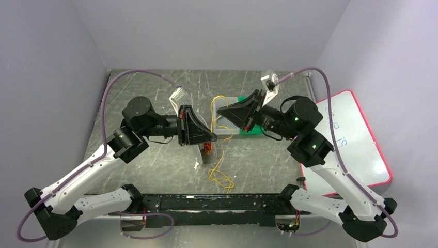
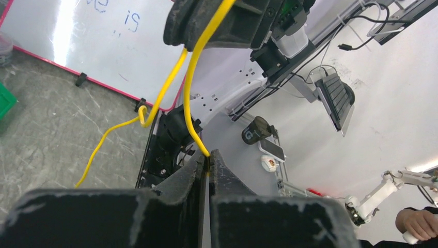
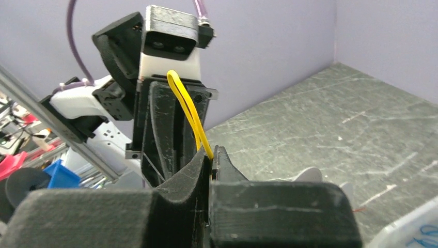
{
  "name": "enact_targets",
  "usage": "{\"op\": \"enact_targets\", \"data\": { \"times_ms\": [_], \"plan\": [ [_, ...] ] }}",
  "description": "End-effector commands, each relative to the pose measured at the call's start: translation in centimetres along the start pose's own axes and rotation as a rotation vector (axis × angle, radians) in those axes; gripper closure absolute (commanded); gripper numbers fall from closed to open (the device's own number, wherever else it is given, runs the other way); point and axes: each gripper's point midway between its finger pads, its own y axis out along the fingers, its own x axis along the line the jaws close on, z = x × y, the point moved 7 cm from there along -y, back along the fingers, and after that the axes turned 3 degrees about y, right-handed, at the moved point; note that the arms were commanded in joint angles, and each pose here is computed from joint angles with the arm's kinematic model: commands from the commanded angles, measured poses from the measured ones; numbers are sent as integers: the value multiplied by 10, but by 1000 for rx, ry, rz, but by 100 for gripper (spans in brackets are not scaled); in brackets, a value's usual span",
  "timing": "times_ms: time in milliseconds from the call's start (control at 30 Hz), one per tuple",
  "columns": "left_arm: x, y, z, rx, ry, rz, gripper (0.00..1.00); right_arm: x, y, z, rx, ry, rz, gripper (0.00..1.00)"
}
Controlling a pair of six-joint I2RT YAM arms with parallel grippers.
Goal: Wrap the cables
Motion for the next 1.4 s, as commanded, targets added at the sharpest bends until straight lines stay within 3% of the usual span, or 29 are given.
{"op": "enact_targets", "data": {
  "times_ms": [0, 200, 400, 600, 900, 1067, 1367],
  "plan": [
    [-16, -5, -7, 27, 55, 39, 93, -6, -18, 3, 14, -30, 111, 100],
    [-14, -13, 4, 131, 26, -8, 93, -14, -55, 12, 116, -58, 302, 100],
    [-12, -17, 16, 216, -8, -5, 93, -10, -89, 27, 226, -33, 383, 91],
    [1, -18, 32, 324, -77, -60, 93, -4, -103, 49, 350, 26, 345, 64],
    [7, -25, 45, 378, -127, -135, 93, 16, -111, 44, 379, 73, 254, 44],
    [12, -25, 51, 411, -158, -145, 93, 22, -102, 35, 376, 94, 207, 41],
    [11, -26, 53, 420, -152, -124, 93, 1, -70, 61, 456, 86, 157, 41]
  ]
}}
